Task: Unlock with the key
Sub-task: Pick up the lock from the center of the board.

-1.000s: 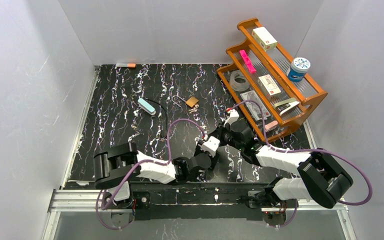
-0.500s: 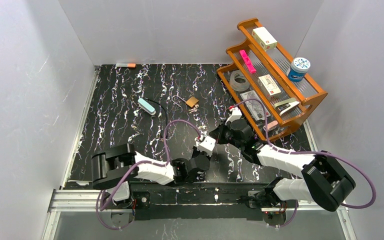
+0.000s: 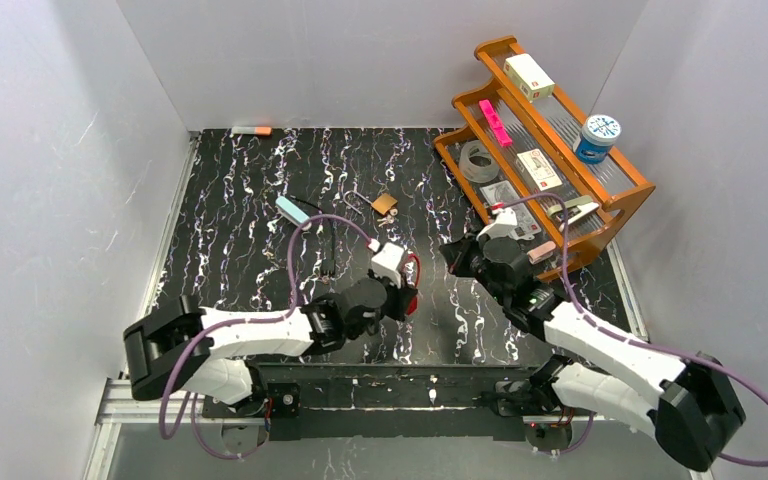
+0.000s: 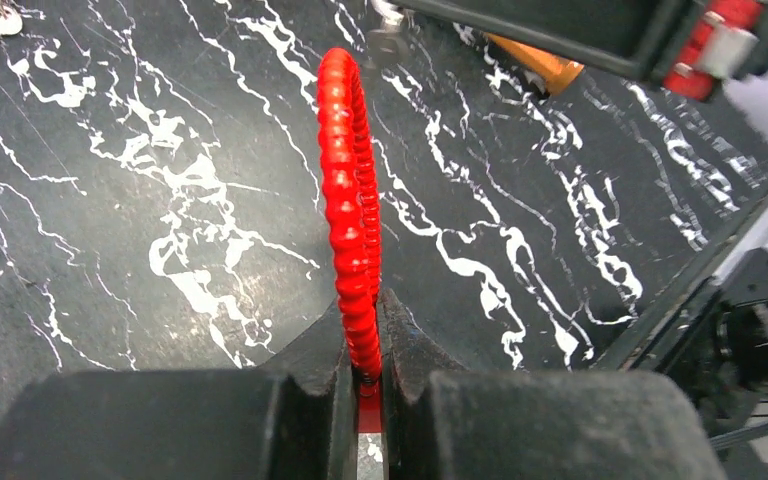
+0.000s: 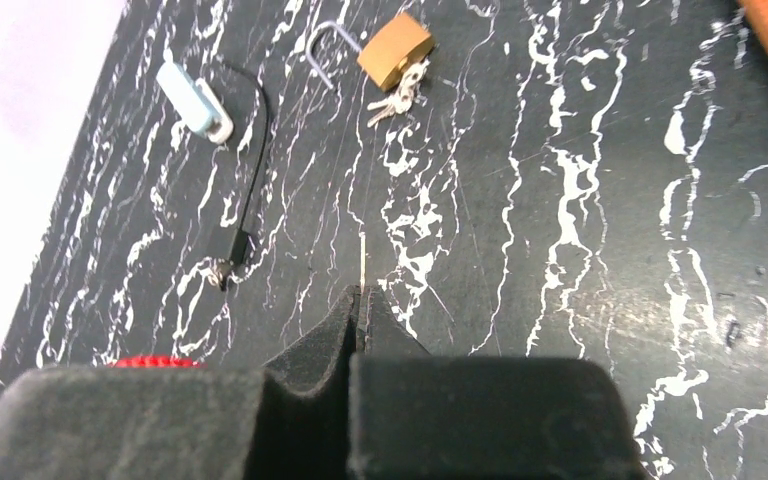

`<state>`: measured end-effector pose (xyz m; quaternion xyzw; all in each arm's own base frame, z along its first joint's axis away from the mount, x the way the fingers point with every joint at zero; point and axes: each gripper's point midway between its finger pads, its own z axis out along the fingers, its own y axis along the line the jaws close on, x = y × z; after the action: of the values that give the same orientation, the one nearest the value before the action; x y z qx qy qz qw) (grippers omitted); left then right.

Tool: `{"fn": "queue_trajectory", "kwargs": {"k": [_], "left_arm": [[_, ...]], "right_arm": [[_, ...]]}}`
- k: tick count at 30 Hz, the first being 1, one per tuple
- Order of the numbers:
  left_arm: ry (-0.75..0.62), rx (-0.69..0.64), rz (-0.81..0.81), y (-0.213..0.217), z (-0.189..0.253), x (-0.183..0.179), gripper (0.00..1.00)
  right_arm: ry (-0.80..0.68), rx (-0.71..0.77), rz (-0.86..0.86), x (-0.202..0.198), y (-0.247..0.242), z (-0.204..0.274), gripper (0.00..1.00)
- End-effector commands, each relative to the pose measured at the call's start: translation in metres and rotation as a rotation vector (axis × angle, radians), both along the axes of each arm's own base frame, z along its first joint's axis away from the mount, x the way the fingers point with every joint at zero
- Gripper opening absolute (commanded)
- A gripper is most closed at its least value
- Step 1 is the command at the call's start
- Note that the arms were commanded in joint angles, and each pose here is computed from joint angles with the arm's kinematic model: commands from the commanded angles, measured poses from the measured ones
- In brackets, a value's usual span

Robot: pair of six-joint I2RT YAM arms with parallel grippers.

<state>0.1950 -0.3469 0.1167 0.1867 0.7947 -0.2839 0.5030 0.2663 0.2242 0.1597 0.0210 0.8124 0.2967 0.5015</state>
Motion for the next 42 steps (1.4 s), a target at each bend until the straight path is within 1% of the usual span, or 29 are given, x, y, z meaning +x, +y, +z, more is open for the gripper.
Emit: {"fn": "queue_trajectory", "kwargs": {"k": [1, 5, 8, 11, 13, 15, 17, 18, 20, 22, 24, 28, 33, 36, 39, 42], "left_arm": [[0.069, -0.107, -0.071, 0.001, 0.036, 0.005, 0.0], [0.124, -0.162, -0.061, 0.009, 0.071, 0.021, 0.0], [0.181, -0.273, -0.043, 0.016, 0.11, 0.039, 0.0], [0.296, -0.419, 0.002, 0.024, 0.143, 0.059, 0.0], [0.394, -0.485, 0.043, 0.029, 0.156, 0.074, 0.0], [0.461, -0.562, 0.014, 0.027, 0.169, 0.081, 0.0], [0.541, -0.709, -0.056, 0.022, 0.186, 0.084, 0.0], [0.55, -0.758, -0.084, 0.02, 0.19, 0.086, 0.0], [0.628, -0.879, -0.146, 0.017, 0.203, 0.086, 0.0], [0.674, -0.936, -0.198, 0.013, 0.21, 0.084, 0.0], [0.706, -0.965, -0.231, 0.011, 0.215, 0.082, 0.0], [0.739, -0.991, -0.299, 0.01, 0.228, 0.074, 0.0], [0.791, -1.013, -0.423, 0.011, 0.242, 0.057, 0.0], [0.819, -0.998, -0.467, 0.011, 0.242, 0.05, 0.0], [0.823, -0.981, -0.501, 0.012, 0.245, 0.045, 0.0], [0.832, -0.973, -0.52, 0.011, 0.248, 0.042, 0.0]], "right_arm": [[-0.02, 0.026, -0.109, -0.003, -0.024, 0.019, 0.01], [-0.035, 0.079, -0.086, -0.016, -0.029, 0.033, 0.01], [-0.061, 0.147, 0.001, -0.032, -0.021, 0.051, 0.01], [-0.082, 0.223, 0.112, -0.053, -0.012, 0.071, 0.01], [-0.074, 0.281, 0.178, -0.069, -0.007, 0.08, 0.01], [-0.06, 0.344, 0.224, -0.083, -0.006, 0.084, 0.01], [-0.087, 0.439, 0.283, -0.098, -0.004, 0.1, 0.01], [-0.101, 0.464, 0.303, -0.103, -0.004, 0.104, 0.01], [-0.126, 0.528, 0.351, -0.111, 0.0, 0.118, 0.01], [-0.124, 0.559, 0.398, -0.115, 0.007, 0.126, 0.01], [-0.112, 0.583, 0.455, -0.119, 0.017, 0.133, 0.01], [-0.078, 0.622, 0.502, -0.12, 0.028, 0.144, 0.01], [0.0, 0.711, 0.476, -0.115, 0.033, 0.144, 0.01], [-0.032, 0.778, 0.515, -0.122, 0.032, 0.154, 0.01], [-0.057, 0.756, 0.527, -0.124, 0.031, 0.16, 0.01], [-0.081, 0.764, 0.535, -0.127, 0.028, 0.17, 0.01]]}}
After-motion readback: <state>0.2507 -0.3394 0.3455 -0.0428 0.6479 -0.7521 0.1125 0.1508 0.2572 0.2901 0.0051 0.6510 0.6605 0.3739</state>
